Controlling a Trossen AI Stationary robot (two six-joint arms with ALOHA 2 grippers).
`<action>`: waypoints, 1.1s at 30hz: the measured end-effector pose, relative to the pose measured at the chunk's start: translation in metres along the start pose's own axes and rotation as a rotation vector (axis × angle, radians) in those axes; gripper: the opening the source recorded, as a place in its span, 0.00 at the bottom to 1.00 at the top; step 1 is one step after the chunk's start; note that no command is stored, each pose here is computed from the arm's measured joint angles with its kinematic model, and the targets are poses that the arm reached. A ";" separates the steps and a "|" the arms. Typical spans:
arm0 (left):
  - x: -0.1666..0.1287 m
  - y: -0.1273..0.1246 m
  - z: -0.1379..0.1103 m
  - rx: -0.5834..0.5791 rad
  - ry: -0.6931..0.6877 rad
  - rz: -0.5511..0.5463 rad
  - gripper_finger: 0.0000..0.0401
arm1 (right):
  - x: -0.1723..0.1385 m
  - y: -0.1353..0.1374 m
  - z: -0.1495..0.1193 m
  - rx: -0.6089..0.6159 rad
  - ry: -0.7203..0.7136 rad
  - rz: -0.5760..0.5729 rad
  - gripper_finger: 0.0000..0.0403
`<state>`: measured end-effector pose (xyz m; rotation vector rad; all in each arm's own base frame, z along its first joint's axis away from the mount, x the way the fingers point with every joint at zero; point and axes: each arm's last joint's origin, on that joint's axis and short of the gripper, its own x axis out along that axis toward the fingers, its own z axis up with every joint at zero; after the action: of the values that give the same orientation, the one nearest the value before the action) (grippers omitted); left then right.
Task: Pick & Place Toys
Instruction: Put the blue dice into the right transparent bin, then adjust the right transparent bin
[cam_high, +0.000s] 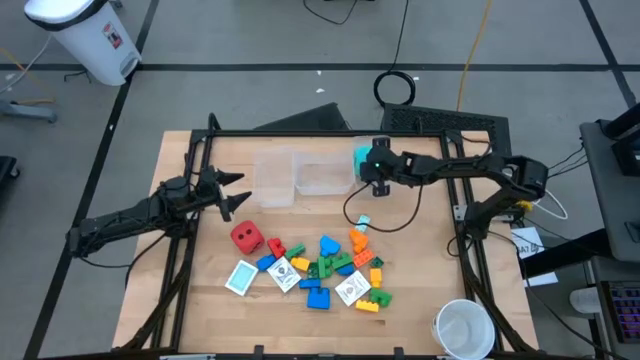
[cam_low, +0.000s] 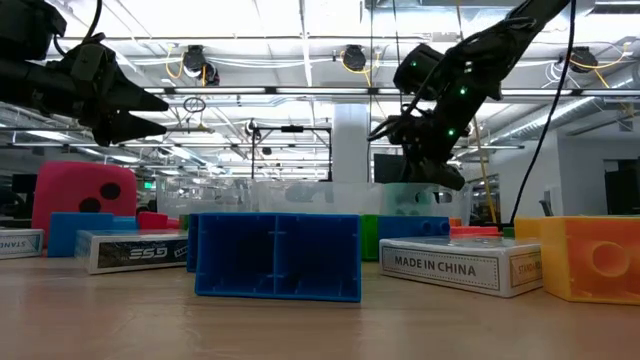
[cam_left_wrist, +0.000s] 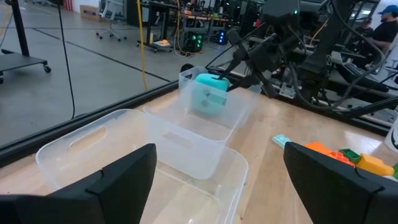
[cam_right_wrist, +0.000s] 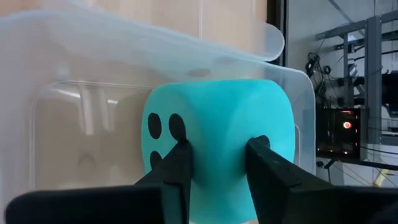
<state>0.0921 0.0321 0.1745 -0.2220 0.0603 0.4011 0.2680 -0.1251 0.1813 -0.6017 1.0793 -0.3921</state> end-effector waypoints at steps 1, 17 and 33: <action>0.000 0.000 0.000 0.000 0.000 0.000 0.89 | 0.000 0.001 0.001 0.004 -0.003 -0.003 0.26; 0.000 0.000 0.000 0.000 0.000 -0.001 0.89 | -0.003 -0.006 0.008 0.011 0.038 -0.218 0.64; 0.000 0.000 0.000 0.000 0.000 0.000 0.89 | -0.053 0.016 0.021 0.057 -0.033 -0.191 0.63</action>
<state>0.0920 0.0321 0.1745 -0.2220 0.0599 0.4011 0.2644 -0.0774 0.2151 -0.6606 0.9787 -0.5751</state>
